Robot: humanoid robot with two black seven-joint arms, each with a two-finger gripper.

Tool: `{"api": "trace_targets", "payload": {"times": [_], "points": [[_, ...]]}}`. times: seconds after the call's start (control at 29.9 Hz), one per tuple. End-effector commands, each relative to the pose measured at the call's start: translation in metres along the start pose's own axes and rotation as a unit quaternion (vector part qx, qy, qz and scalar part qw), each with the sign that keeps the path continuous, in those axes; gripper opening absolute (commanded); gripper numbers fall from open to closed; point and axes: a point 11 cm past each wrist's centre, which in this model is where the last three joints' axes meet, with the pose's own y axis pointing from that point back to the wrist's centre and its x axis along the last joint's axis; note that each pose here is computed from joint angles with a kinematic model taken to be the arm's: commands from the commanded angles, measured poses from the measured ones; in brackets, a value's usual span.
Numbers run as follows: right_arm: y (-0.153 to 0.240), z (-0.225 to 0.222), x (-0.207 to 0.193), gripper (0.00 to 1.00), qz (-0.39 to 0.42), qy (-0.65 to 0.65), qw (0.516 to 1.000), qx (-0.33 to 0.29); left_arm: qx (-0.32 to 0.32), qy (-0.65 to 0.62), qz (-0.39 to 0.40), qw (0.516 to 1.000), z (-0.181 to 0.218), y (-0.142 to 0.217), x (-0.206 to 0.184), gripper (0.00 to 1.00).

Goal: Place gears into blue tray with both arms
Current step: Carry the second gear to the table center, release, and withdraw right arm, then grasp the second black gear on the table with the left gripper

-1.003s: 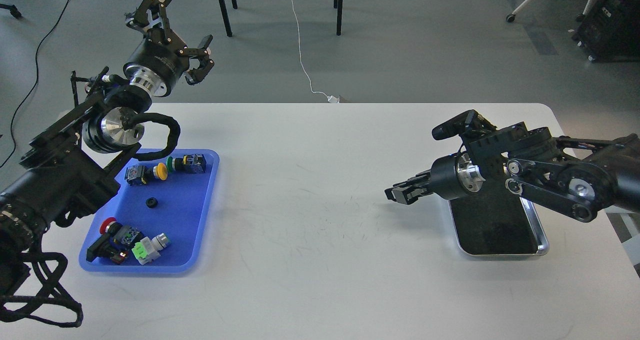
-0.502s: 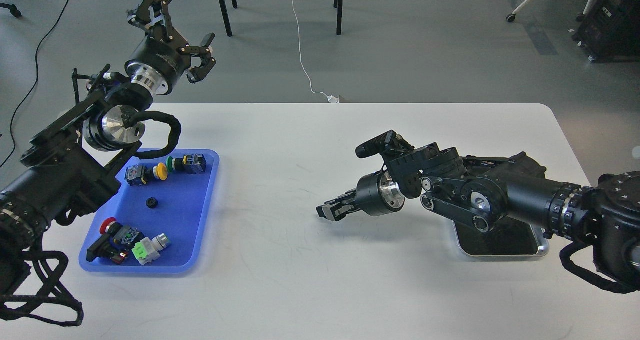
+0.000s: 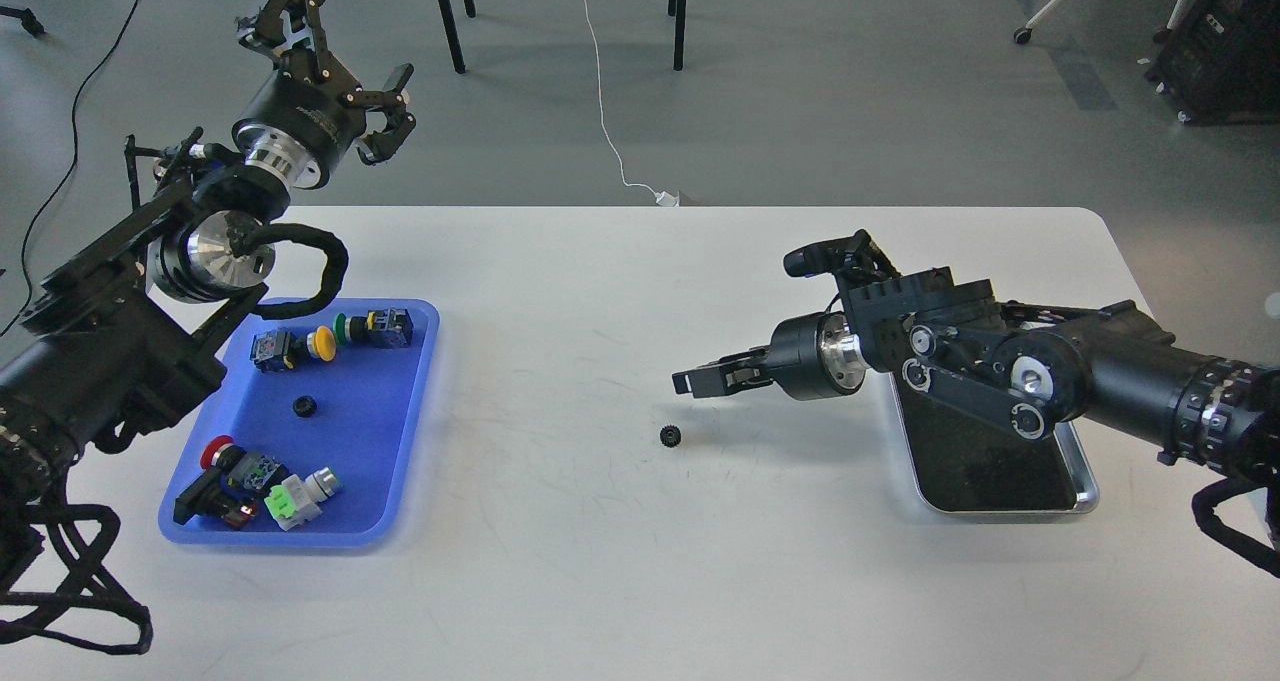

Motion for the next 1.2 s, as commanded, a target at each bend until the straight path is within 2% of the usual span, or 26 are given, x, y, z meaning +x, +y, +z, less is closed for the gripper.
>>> {"api": "trace_targets", "payload": {"times": [0.0, 0.07, 0.23, 0.4, 0.5, 0.6, 0.74, 0.94, 1.07, 1.17], "points": [[0.044, 0.019, 0.039, 0.87, 0.093, -0.072, 0.993, 0.009, 0.009, -0.007, -0.039, 0.999, 0.001, 0.001, -0.009, 0.98], [0.071, 0.031, 0.057, 0.93, 0.144, -0.118, 0.982, 0.017, 0.018, -0.032, -0.068, 0.997, 0.003, 0.002, -0.014, 0.98], [0.130, 0.066, 0.072, 0.95, 0.257, -0.262, 0.929, 0.053, 0.033, -0.139, -0.148, 0.978, 0.007, -0.007, -0.048, 0.98], [0.190, 0.104, 0.066, 0.95, 0.357, -0.394, 0.842, 0.095, 0.050, -0.287, -0.272, 0.917, -0.011, -0.001, -0.116, 0.98], [0.223, 0.128, 0.051, 0.96, 0.407, -0.466, 0.776, 0.126, 0.050, -0.375, -0.342, 0.860, -0.030, 0.013, -0.155, 0.98], [0.250, 0.147, 0.027, 0.96, 0.431, -0.533, 0.710, 0.163, 0.064, -0.444, -0.404, 0.797, -0.073, 0.027, -0.188, 0.97], [0.274, 0.173, -0.010, 0.96, 0.471, -0.582, 0.643, 0.159, 0.085, -0.559, -0.456, 0.687, -0.138, 0.048, -0.200, 0.94], [0.295, 0.199, -0.078, 0.96, 0.507, -0.612, 0.594, 0.124, 0.094, -0.686, -0.534, 0.485, -0.224, 0.089, -0.200, 0.91], [0.300, 0.210, -0.129, 0.97, 0.506, -0.632, 0.581, 0.082, 0.098, -0.731, -0.546, 0.397, -0.256, 0.099, -0.182, 0.86], [0.310, 0.214, -0.150, 0.97, 0.508, -0.638, 0.576, 0.057, 0.112, -0.747, -0.549, 0.357, -0.270, 0.108, -0.160, 0.78]]}}
